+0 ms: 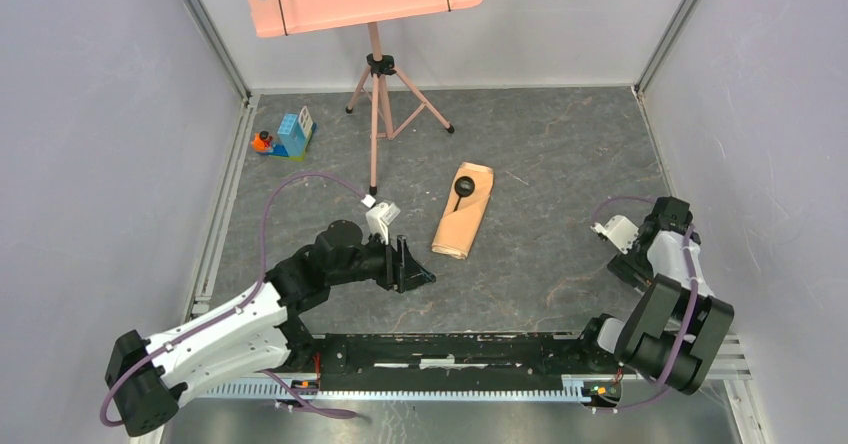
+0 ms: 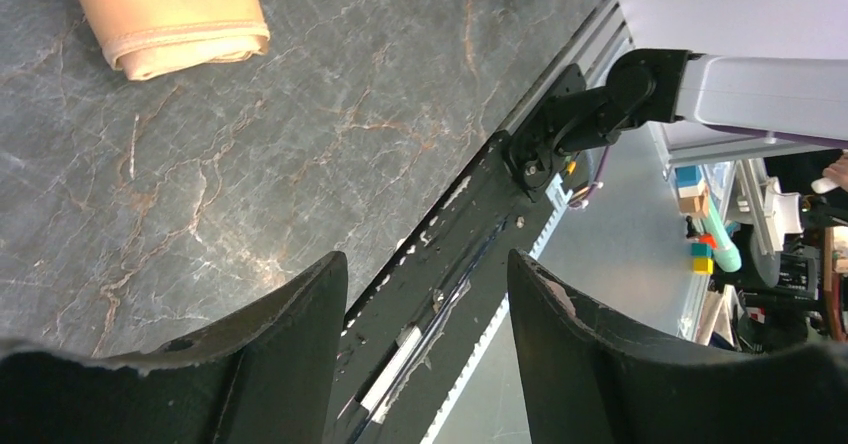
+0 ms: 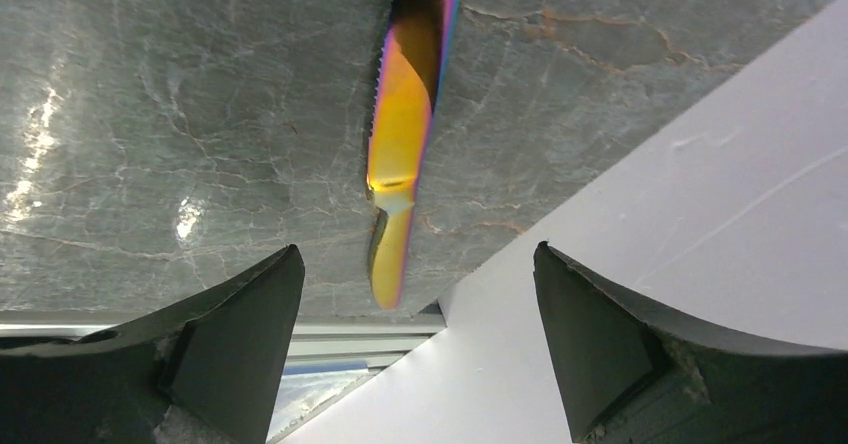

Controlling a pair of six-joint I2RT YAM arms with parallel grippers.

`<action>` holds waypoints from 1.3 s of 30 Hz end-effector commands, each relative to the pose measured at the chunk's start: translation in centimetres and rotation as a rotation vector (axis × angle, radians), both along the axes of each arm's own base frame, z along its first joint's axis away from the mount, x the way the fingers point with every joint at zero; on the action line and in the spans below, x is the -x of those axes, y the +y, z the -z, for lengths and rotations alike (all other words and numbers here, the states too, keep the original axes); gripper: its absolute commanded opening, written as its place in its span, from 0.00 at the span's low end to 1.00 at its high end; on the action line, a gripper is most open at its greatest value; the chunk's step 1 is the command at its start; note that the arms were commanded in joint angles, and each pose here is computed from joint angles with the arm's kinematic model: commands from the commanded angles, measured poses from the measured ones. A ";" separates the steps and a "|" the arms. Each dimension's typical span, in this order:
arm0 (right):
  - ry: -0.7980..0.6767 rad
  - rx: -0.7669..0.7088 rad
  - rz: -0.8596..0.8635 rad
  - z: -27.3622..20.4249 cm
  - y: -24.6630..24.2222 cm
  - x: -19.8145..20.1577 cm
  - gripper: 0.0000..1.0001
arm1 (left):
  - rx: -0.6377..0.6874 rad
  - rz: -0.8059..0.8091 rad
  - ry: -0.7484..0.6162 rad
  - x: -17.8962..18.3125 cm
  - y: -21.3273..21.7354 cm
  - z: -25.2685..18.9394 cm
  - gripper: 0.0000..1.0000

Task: Fold the napkin into a case and place the utensils inside
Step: Move the knife to the center of the board.

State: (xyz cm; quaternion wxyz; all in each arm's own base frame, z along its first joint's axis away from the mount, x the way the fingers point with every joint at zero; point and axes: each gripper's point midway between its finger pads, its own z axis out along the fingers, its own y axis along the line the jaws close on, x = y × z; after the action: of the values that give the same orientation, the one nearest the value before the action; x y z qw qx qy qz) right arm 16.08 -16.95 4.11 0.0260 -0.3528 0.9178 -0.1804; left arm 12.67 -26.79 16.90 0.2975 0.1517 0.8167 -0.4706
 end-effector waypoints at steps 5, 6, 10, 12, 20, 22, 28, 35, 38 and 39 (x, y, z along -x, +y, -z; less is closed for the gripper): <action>0.047 -0.034 -0.083 0.0 -1.1 -1.0 0.90 | -0.067 -0.002 -0.049 -0.9 0.0 0.5 0.66; 0.067 -0.042 -0.093 0.3 -1.1 -0.8 0.89 | -0.078 -0.008 -0.051 -1.0 0.2 0.7 0.66; 0.172 -0.058 -0.127 1.4 -1.0 0.9 0.86 | -0.098 -0.039 -0.064 -1.4 0.7 0.8 0.67; 0.234 -0.069 -0.147 1.9 -0.9 2.2 0.87 | -0.105 -0.054 -0.073 -1.6 1.0 0.7 0.67; 0.372 -0.116 -0.217 3.8 -0.5 4.2 0.82 | -0.143 -0.092 -0.074 -2.3 1.5 1.3 0.68; 0.357 -0.137 -0.221 4.1 -0.5 3.5 0.80 | -0.148 -0.106 -0.077 -2.6 1.7 1.3 0.68; 0.327 -0.214 -0.242 4.8 0.1 1.8 0.57 | -0.151 -0.126 -0.070 -3.3 1.7 1.5 0.68; 0.274 -0.239 -0.225 5.7 0.5 -0.2 0.54 | -0.149 -0.148 -0.057 -4.2 1.8 1.5 0.68; 0.246 -0.245 -0.224 5.6 0.7 -1.7 0.60 | -0.139 -0.152 -0.052 -4.4 1.9 1.4 0.68; 0.245 -0.248 -0.230 5.6 0.9 -2.0 0.62 | -0.135 -0.154 -0.051 -4.4 1.9 1.3 0.68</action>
State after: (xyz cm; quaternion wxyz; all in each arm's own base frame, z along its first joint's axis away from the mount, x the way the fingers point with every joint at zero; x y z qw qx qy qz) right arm 14.46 -18.96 0.84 -0.1162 -0.4496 0.8833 -0.0647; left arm 15.94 -24.33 13.19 0.3109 0.1080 0.8681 -0.3715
